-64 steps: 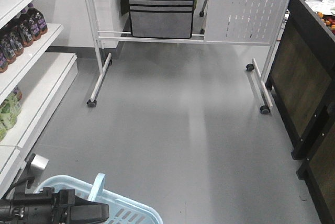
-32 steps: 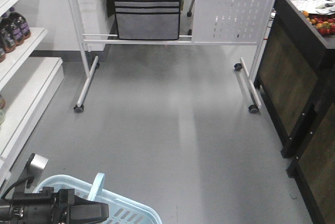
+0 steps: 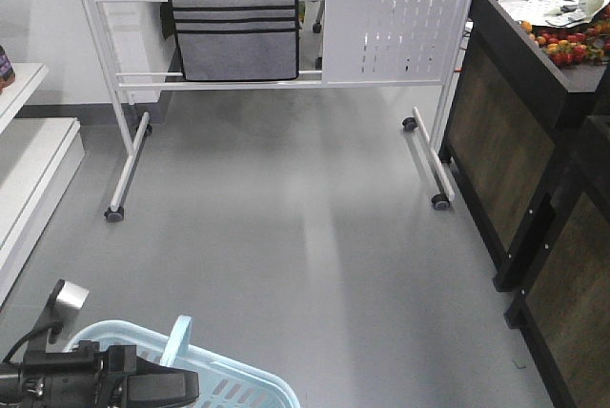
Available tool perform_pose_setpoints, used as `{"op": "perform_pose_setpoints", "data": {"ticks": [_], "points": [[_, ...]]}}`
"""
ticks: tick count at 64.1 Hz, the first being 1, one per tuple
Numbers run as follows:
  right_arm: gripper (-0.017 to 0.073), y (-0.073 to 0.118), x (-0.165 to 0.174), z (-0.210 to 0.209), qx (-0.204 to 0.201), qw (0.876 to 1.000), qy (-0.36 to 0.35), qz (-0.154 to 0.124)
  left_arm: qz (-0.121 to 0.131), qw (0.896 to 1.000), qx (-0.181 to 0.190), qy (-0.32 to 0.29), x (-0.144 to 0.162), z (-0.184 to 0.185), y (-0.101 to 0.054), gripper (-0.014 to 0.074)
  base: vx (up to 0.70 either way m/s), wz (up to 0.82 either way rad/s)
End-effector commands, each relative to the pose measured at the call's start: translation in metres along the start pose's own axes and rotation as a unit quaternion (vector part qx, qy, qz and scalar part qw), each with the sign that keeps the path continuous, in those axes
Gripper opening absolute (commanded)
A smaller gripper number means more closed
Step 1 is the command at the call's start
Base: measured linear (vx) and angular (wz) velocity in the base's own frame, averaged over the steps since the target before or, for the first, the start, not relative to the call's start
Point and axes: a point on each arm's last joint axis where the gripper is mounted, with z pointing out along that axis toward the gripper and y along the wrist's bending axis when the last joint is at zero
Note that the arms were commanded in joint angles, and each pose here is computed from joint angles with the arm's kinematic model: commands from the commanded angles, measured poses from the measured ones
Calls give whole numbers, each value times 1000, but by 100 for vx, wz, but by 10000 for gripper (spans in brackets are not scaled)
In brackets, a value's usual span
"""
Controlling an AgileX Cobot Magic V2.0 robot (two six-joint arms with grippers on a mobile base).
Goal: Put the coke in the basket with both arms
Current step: 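Drive toward the dark wooden fruit counter carrying the basket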
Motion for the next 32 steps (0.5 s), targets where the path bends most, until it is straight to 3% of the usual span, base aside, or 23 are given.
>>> {"op": "perform_pose_setpoints", "data": {"ticks": [1,32], "points": [[-10,-1,-5,-1,4,999,-39,-3,-2,998,58,-22,-5,-2,-16,-8,12,0],[-10,-1,-5,-1,4,999,-39,-3,-2,998,58,-22,-5,-2,-16,-8,16,4]]}}
